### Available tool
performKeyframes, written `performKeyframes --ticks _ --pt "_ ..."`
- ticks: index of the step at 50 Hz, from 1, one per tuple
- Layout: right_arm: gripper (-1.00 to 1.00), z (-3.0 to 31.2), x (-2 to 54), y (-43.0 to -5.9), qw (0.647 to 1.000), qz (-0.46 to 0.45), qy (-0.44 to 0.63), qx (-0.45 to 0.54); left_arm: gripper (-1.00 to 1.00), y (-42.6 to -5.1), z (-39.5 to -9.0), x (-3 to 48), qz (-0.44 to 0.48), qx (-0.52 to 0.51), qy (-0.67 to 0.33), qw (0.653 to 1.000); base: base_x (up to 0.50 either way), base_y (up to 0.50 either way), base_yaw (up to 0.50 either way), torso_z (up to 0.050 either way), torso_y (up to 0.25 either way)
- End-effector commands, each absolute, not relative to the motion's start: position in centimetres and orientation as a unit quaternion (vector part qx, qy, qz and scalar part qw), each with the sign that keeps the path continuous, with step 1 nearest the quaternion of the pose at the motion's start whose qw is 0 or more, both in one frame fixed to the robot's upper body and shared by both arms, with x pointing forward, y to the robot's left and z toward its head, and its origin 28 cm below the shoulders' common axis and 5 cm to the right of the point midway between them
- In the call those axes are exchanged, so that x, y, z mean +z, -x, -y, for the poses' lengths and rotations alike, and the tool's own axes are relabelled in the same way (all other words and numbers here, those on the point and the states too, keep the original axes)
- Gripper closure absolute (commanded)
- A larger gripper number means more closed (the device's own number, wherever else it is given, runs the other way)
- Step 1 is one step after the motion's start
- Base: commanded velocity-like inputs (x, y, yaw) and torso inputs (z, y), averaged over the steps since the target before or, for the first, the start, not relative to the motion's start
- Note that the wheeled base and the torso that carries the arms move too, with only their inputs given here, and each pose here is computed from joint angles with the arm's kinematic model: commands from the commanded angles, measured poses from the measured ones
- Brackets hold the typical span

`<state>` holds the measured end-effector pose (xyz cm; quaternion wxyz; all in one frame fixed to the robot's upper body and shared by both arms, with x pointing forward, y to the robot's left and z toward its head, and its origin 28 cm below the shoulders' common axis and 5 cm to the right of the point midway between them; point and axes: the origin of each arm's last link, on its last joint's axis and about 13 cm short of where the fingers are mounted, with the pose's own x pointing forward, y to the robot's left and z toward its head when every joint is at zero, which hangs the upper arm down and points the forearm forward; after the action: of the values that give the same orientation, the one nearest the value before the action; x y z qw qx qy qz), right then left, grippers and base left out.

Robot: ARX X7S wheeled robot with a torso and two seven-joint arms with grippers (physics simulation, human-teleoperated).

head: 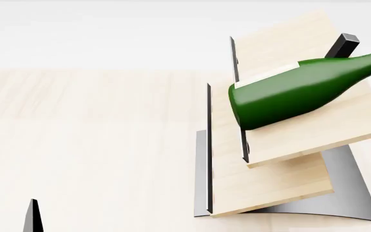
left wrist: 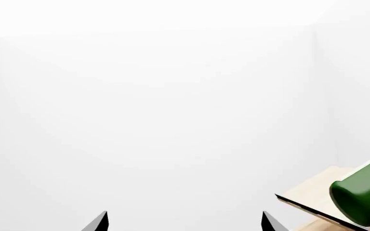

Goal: Put the wine bottle on the wine rack.

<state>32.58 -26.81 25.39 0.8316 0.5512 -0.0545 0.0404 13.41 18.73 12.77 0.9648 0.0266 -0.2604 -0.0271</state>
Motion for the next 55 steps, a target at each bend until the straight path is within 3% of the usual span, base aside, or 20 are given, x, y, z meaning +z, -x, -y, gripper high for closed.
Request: performKeyframes --ticks 1,4,5,49,55 --pt "1.0 26.8 25.5 -32.5 0.835 0.065 -0.545 0.047 -1.0 -13.4 -18.7 12.8 0.26 -0.028 -0.027 0.965 0.0 0.0 0.0 0.0 0.0" --pt "1.0 26.8 25.5 -32.5 0.833 0.061 -0.547 0.051 -1.0 -13.4 -18.7 12.8 0.26 -0.027 -0.027 0.965 0.0 0.0 0.0 0.0 0.0" --pt "-1.0 26.8 25.5 -32.5 0.833 0.06 -0.547 0.052 -1.0 -13.4 -18.7 12.8 0.26 -0.027 -0.027 0.965 0.0 0.0 0.0 0.0 0.0" --pt "-1.0 28.6 24.7 -30.3 0.827 0.089 -0.554 0.028 -1.0 -13.3 -18.7 12.7 0.26 -0.029 -0.027 0.965 0.0 0.0 0.0 0.0 0.0" --pt "-1.0 28.6 24.3 -29.3 0.839 0.114 -0.532 0.006 -1.0 -13.4 -18.7 12.7 0.26 -0.028 -0.027 0.965 0.0 0.0 0.0 0.0 0.0"
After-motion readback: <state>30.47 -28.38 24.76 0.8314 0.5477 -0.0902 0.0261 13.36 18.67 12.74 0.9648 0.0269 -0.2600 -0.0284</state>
